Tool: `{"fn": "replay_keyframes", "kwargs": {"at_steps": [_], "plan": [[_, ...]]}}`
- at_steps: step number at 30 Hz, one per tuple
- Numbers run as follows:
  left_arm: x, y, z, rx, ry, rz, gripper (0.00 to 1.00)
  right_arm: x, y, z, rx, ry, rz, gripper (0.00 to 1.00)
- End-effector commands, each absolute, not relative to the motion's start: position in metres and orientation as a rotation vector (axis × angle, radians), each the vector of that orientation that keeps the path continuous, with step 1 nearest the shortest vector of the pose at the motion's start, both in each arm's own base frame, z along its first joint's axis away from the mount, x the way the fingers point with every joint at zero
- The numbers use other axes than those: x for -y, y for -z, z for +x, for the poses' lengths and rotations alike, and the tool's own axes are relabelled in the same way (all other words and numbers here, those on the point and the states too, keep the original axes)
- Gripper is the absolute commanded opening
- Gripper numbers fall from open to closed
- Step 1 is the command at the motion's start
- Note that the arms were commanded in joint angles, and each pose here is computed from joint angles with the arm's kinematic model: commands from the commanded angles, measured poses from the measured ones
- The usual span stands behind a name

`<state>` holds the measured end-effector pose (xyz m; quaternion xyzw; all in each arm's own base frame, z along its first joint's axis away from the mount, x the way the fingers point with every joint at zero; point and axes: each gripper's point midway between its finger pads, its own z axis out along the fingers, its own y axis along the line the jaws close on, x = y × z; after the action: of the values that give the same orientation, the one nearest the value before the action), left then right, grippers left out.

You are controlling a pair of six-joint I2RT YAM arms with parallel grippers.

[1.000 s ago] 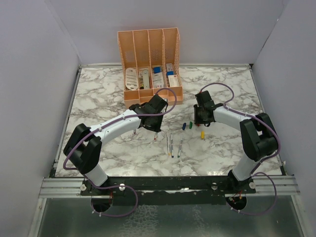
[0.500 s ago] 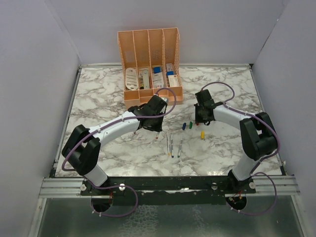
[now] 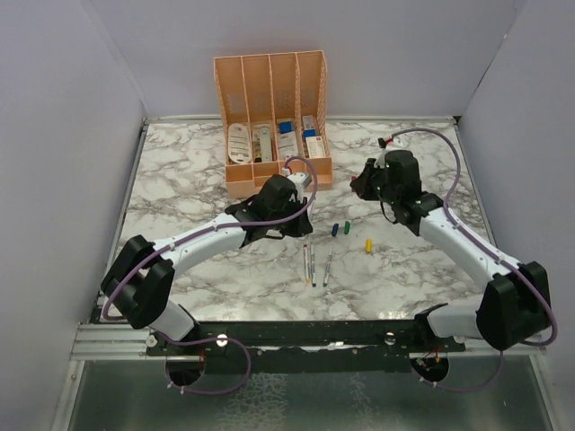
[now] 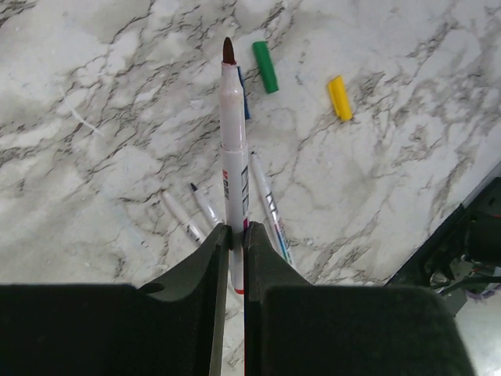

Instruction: Insert the pens into the pen caps

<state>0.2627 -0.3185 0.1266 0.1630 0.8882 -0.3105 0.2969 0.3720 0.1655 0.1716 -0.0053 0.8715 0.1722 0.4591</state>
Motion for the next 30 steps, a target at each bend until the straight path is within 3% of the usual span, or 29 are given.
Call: {"fn": "replay_keyframes", "kwargs": {"at_steps": [1, 11, 30], "plan": [[0.345, -0.166, 0.260, -2.194, 1.058, 0.462, 0.00, -0.195, -0.217, 0.360, -1.921, -0.671, -0.112, 0.01], [0.376, -0.196, 0.248, -2.050, 1.360, 0.472, 0.00, -0.213, -0.259, 0.323, -1.674, -0.900, -0.208, 0.01], [0.387, -0.202, 0.237, -2.025, 1.385, 0.534, 0.00, -0.206, -0.279, 0.320, -1.572, -0.912, -0.151, 0.01]]}}
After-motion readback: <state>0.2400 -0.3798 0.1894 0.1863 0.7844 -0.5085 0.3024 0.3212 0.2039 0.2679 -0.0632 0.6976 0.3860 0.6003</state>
